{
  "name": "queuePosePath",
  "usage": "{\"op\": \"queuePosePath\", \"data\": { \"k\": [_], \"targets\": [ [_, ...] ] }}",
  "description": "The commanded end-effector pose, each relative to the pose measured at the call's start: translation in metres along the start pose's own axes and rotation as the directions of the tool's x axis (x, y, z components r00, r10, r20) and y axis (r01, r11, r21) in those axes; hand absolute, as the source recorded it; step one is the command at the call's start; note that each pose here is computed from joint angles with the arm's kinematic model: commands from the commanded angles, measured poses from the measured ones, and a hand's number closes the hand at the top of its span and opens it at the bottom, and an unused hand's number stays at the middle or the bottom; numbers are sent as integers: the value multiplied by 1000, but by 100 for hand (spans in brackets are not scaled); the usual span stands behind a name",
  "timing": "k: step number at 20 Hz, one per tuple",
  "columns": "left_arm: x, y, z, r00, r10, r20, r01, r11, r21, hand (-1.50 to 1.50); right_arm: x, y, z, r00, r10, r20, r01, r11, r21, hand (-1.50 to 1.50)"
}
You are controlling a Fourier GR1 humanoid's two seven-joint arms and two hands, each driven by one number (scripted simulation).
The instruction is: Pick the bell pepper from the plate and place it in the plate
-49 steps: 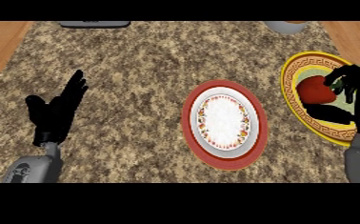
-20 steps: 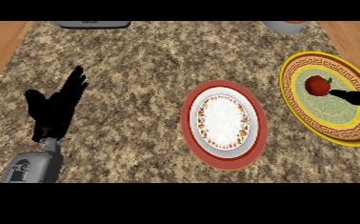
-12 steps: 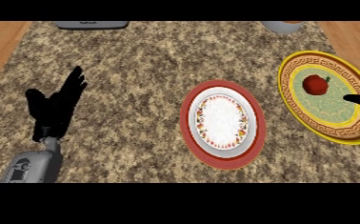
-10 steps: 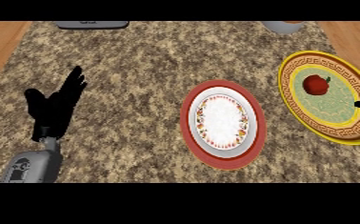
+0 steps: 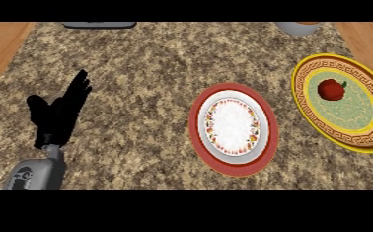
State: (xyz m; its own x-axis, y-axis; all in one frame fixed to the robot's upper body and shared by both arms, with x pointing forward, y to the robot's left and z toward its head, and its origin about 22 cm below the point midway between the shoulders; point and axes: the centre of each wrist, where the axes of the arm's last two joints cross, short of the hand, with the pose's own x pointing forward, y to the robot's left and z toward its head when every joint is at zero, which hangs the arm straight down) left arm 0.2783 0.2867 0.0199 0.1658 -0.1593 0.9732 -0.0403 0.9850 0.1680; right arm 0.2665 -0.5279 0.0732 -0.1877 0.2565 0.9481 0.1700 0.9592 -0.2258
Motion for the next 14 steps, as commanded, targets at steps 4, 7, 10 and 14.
{"op": "queuePosePath", "data": {
  "k": [4,7,10,14],
  "targets": [
    [2,-1,1,1000,4,-2,-4,1000,-3,0,2,-44,19,1000,14,13,-13,999,-36,-150],
    [-7,-6,2,1000,13,10,-12,1000,-6,0,-15,-35,23,999,51,-8,-51,998,-36,-150],
    [0,8,-16,1000,-5,18,5,1000,8,0,-20,-41,31,999,33,-12,-33,998,-61,-150],
    [-7,5,7,1000,2,3,-2,1000,-7,0,-8,-62,38,994,90,-59,-93,994,-50,-150]
  ]
}}
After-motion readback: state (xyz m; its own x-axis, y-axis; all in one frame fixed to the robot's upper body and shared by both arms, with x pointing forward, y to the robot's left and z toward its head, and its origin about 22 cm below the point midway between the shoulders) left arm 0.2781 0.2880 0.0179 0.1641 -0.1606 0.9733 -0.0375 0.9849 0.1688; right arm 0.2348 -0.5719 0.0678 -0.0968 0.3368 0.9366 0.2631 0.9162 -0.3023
